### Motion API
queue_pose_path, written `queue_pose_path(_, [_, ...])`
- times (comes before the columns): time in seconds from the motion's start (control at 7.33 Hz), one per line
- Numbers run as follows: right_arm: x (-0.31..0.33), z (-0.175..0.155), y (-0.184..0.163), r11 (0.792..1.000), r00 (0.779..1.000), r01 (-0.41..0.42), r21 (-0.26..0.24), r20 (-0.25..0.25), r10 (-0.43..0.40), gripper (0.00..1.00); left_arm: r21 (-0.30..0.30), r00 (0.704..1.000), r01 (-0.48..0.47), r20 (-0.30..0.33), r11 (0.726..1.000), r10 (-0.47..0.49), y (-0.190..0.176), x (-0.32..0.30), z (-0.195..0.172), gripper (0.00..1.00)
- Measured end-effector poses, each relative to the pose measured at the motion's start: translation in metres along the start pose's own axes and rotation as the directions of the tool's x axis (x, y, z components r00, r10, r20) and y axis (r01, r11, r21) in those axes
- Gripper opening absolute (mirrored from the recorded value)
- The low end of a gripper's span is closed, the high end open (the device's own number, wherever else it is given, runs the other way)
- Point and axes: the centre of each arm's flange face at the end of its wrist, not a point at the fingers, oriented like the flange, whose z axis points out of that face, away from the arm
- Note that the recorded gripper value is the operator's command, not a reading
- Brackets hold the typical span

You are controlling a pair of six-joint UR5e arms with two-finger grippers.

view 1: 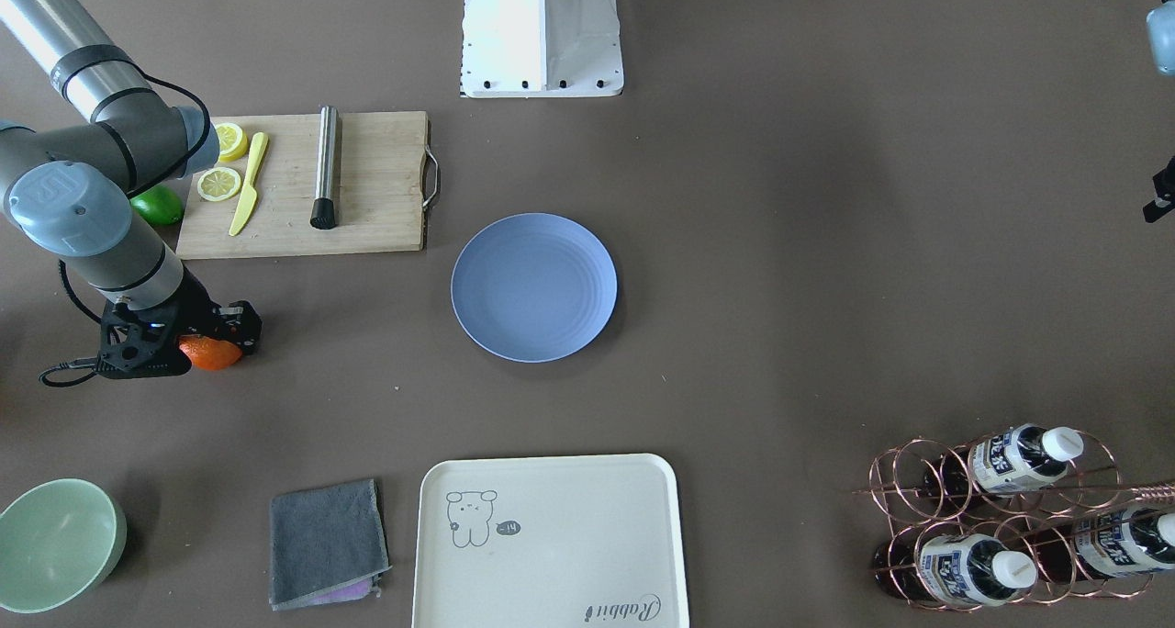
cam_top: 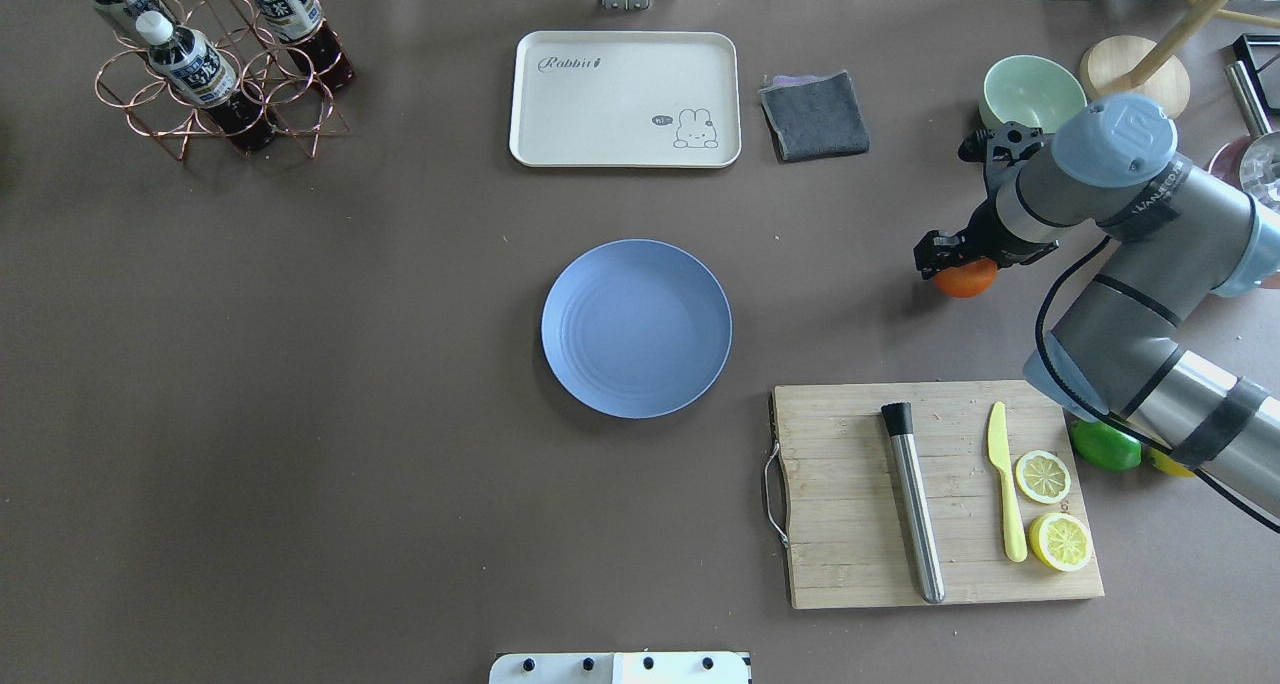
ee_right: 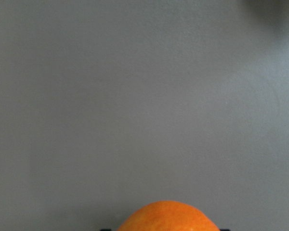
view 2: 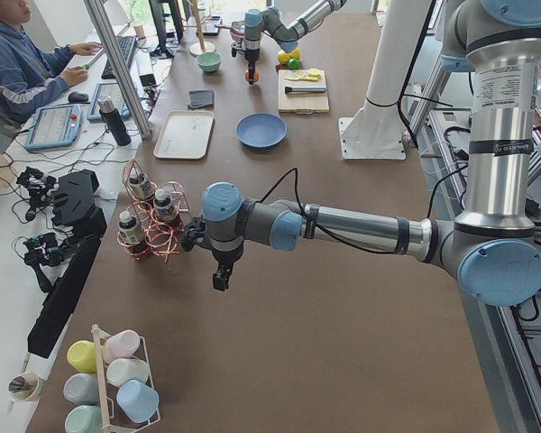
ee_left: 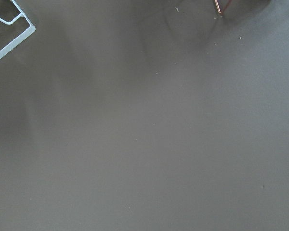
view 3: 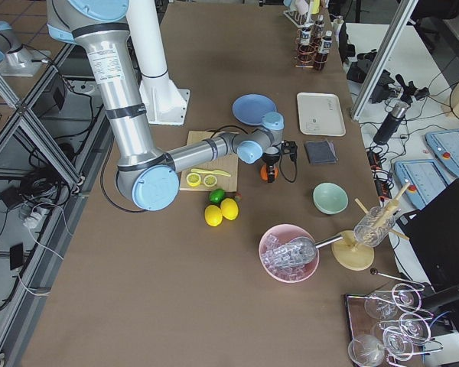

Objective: Pick orange to plate
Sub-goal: 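Carry the tangerine with the right gripper over the blue plate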

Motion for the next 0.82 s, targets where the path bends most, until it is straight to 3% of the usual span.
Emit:
queue_pose_path(0.14, [-0.039, -0.018, -0.002, 1.0, 1.0, -0.026, -0.004, 0.01, 0.026, 0.0, 0.0, 1.0, 0.0, 0.0, 1.0, 0.0, 0.0, 0.0, 0.0, 0.98])
queue_pose_path(0.41, [-0.178, -0.038, 0.006, 0.989, 0.988, -0.151, 0.004, -0.007, 0.151, 0.0, 0.0, 1.0, 0.0, 0.0, 1.0, 0.0, 0.0, 0.0, 0.0, 0.98])
queue_pose_path(0.82, [-0.339, -0.041, 0.014, 0.961, 0.96, -0.276, 0.02, -0.038, 0.277, 0.0, 0.0, 1.0, 0.0, -0.001, 1.0, 0.0, 0.0, 0.0, 0.0, 0.98])
